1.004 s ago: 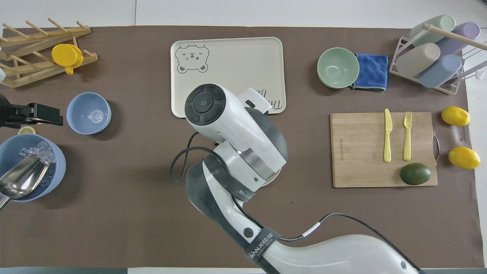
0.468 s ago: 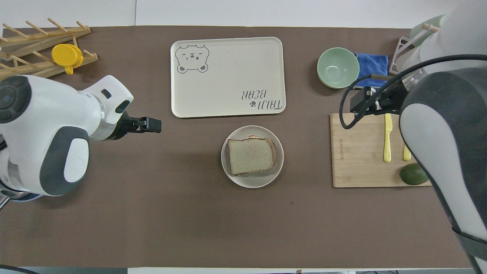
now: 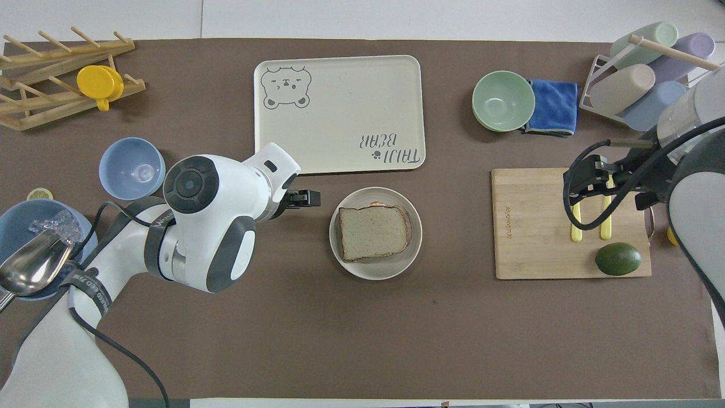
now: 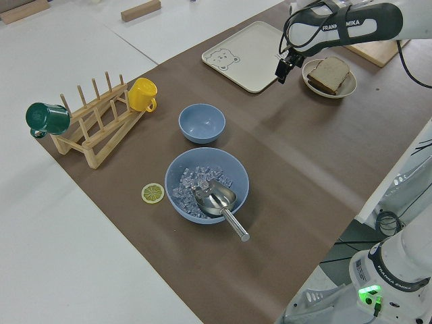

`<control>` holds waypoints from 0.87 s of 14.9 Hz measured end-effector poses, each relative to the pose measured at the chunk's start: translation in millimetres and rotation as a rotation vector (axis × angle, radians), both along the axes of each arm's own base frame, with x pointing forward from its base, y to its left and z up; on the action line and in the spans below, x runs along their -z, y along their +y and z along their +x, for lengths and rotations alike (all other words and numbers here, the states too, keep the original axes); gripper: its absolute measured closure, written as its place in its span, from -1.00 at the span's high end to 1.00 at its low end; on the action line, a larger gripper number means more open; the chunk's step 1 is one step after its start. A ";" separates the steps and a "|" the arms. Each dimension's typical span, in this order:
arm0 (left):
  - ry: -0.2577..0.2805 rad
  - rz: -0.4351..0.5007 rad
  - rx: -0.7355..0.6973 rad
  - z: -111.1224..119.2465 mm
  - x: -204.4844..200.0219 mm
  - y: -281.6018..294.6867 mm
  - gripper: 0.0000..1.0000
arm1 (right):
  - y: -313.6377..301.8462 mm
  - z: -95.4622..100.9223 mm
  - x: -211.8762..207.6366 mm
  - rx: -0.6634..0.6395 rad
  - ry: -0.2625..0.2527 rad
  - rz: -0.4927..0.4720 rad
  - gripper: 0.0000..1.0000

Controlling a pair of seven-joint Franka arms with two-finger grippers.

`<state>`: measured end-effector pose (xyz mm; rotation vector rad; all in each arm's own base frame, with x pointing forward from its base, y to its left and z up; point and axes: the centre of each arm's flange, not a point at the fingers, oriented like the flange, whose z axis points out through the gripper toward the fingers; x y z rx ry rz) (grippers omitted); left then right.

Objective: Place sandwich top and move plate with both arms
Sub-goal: 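Withdraw the right gripper while the left gripper reaches toward the plate, then grasp the plate rim nearest the left gripper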

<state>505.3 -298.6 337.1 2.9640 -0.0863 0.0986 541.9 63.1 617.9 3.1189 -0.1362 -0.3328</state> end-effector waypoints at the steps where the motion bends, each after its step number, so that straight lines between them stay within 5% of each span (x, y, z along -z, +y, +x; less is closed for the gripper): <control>1: 0.003 0.002 0.001 -3.2 9.8 -6.5 1.00 | -9.9 -2.9 -5.4 -0.005 -0.008 0.006 1.00; 6: 0.003 0.003 0.012 -6.9 16.4 -15.0 1.00 | -45.3 -27.2 -7.5 -0.032 0.002 0.024 1.00; 13: 0.050 0.027 0.067 -34.1 30.7 -35.6 1.00 | -74.1 -23.9 6.8 -0.009 -0.003 0.024 1.00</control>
